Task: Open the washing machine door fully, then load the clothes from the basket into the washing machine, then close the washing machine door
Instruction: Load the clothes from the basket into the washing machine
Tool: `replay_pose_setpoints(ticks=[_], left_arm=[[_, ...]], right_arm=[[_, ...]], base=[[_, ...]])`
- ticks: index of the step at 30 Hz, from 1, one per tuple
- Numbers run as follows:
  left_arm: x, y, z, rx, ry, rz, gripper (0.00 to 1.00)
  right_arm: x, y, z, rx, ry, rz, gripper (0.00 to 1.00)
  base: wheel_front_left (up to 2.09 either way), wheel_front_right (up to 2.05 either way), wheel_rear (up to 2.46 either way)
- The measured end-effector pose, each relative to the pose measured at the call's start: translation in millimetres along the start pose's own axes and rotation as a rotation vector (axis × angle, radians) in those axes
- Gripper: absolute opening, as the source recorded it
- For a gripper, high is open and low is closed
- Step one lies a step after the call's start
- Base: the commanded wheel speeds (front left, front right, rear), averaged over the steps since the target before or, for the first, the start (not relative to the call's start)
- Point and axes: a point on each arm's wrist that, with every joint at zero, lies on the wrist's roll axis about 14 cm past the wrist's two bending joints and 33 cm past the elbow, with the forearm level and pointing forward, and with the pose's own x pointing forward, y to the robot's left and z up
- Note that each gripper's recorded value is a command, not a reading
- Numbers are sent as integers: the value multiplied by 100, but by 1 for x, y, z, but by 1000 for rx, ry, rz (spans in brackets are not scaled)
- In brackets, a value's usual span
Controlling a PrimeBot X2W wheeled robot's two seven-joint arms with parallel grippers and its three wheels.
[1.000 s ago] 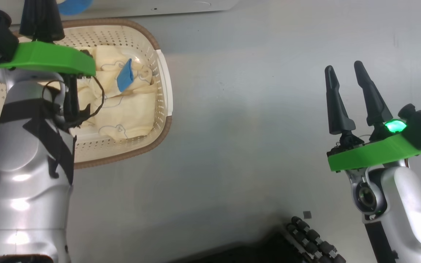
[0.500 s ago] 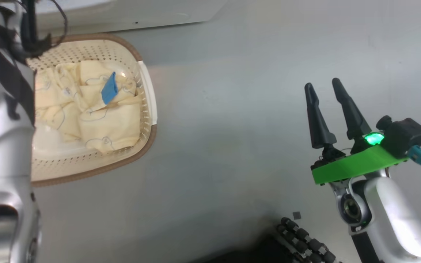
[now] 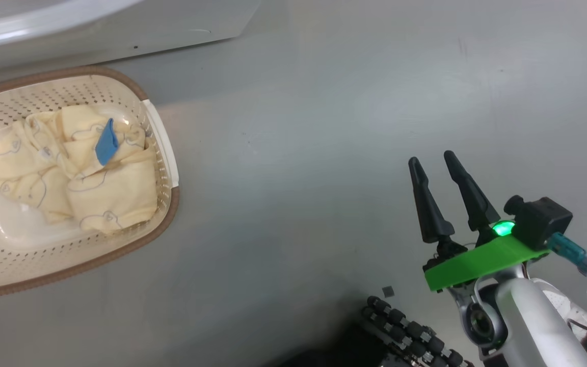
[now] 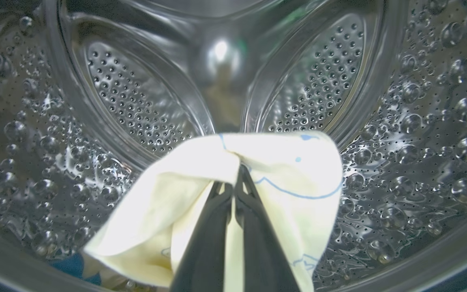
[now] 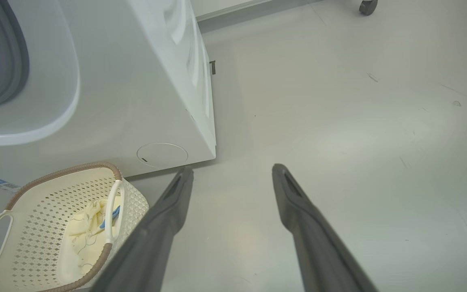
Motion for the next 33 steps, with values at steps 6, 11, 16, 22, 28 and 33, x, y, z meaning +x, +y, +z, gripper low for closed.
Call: replay_pose_setpoints(ticks=[6,11,16,22,28,33], left_arm=[[13,12,26,29,-106,53,0],[17,9,34,27,-156,55,0],[15,8,1,72,-59,41,0],[7,10,-35,116,82,37,7],[11,20,-23,142,111,61,100],[4,23,-31,174,189,61,100]], right_arm=[[-1,0,-9,8,28,-5,100],[-2,-3,-11,12,35,-17,100],[-4,-2,-12,11,37,-17,100],[-11,-1,-11,21,37,-21,100],[-13,-1,-14,36,43,-23,100],[-10,3,-13,42,35,-10,100]], base=[[0,0,0],[0,0,0],[0,0,0],[0,0,0],[0,0,0],[0,0,0]])
